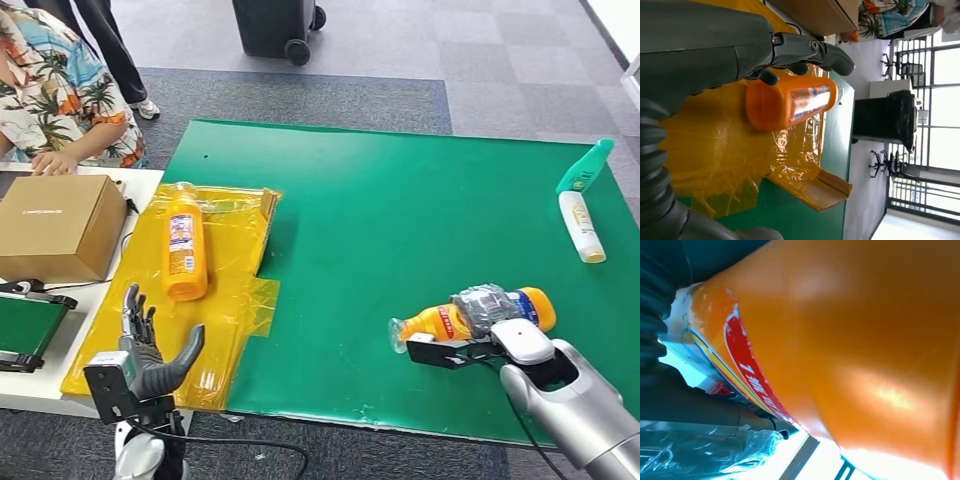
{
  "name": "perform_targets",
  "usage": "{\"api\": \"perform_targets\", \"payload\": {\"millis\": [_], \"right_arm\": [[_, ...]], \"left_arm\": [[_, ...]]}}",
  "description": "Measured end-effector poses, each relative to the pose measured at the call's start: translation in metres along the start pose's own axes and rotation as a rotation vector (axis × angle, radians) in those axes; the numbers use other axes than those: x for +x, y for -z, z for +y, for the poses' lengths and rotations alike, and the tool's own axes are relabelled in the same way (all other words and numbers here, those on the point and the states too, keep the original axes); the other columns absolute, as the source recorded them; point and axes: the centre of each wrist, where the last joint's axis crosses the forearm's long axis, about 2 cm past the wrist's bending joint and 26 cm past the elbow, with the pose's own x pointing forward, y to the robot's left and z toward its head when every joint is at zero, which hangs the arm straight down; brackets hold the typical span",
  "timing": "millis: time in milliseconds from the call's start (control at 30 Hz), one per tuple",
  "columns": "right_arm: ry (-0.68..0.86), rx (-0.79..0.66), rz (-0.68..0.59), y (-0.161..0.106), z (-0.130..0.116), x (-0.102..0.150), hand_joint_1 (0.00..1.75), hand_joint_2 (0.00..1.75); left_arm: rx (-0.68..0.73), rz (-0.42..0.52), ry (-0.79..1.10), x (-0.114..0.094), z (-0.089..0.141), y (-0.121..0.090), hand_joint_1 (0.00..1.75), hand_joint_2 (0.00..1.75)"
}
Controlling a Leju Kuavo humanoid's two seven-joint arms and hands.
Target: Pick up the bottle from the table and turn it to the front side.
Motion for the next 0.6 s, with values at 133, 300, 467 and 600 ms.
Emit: {"api": "perform_targets", "payload": {"millis": [133,300,467,600], "right_arm": [[0.12,-0.124,-0.03,0.002,-0.007,0.015,1.75,1.75],[0.388,-0.333,-0.132,-0.005,-0.018,0.048,1.75,1.75],[0.715,-0.558,-0.24,-0.018,-0.038,0.084,1.75,1.75],[0.92,-0.674,-0.311,-0.028,-0.05,0.106,1.75,1.75]], "left_arm": [[0.005,-0.004,-0.001,0.002,-0.001,0.0,0.0,1.75],[0.003,-0.007,0.003,0.003,-0.001,0.001,0.0,1.75],[-0.023,-0.014,-0.009,0.004,-0.007,0.002,0.0,1.75],[-0.078,-0.028,-0.038,0.006,-0.012,0.006,0.0,1.75]]}}
